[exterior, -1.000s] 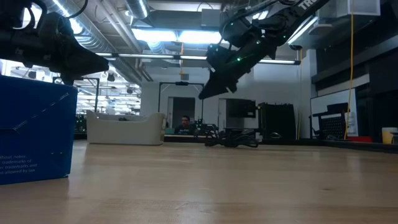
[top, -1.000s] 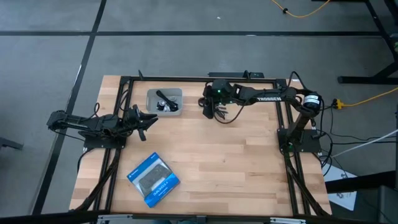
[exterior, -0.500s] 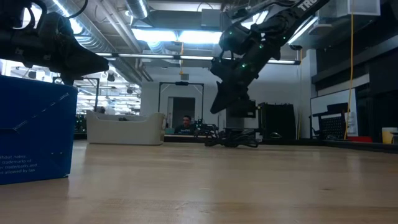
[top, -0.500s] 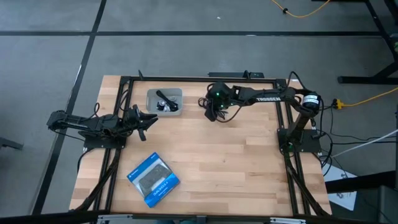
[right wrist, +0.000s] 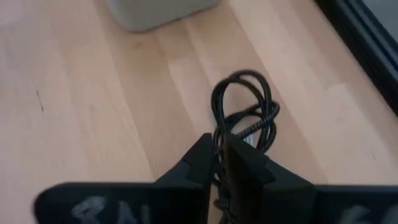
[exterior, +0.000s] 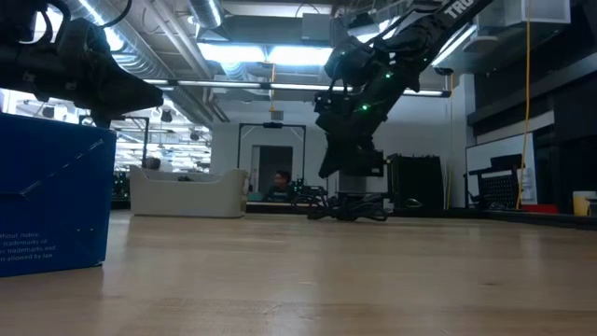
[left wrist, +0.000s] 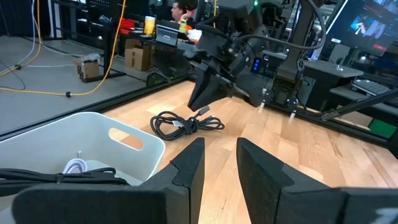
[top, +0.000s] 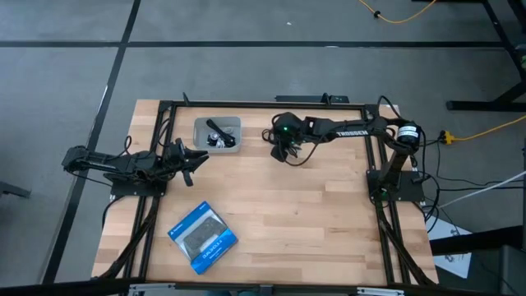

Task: Pick and place USB-C Cables
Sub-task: Put the black gray charger cable into the white bin

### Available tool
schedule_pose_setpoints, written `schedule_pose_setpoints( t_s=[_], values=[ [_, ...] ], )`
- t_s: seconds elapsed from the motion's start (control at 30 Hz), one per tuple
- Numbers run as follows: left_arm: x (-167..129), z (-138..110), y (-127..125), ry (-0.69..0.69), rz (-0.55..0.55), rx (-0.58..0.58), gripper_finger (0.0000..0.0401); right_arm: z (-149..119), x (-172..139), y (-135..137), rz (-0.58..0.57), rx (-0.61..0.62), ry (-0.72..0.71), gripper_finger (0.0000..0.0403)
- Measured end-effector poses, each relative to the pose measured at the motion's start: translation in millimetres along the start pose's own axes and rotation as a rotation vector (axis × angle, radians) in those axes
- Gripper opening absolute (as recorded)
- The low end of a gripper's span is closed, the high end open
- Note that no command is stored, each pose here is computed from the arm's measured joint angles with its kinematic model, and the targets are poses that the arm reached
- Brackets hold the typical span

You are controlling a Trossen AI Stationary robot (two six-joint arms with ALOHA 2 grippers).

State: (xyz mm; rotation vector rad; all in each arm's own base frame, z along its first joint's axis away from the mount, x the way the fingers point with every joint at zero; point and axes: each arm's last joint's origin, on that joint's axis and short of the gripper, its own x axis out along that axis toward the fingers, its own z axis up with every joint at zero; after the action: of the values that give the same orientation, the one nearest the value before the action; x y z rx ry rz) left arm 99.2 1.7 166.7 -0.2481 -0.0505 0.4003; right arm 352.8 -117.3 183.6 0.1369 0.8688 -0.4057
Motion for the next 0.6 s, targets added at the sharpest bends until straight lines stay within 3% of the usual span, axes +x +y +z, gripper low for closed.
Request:
schedule_pose_setpoints(
  t_s=[0.23,0.33,0.43,0.6],
  values=[
    [0.0,0.0,0.0,0.0,0.0,0.0,0.0086,5.1,-0.2,2.9,0.056,0.003,-0.052,0.0166],
    [0.0,0.0,0.0,0.0,0.0,0.0,0.0086,4.2,-0.1,0.2,-0.033,0.058,-0.046,0.021],
    [0.0,0.0,0.0,0.0,0.0,0.0,0.0086,3.1,-0.1,-1.9,-0.086,0.136,-0.041,0.0231],
    [0.0,0.0,0.0,0.0,0.0,0.0,0.0086,0.9,0.0,-1.2,-0.081,0.127,-0.018,0.0236]
  ],
)
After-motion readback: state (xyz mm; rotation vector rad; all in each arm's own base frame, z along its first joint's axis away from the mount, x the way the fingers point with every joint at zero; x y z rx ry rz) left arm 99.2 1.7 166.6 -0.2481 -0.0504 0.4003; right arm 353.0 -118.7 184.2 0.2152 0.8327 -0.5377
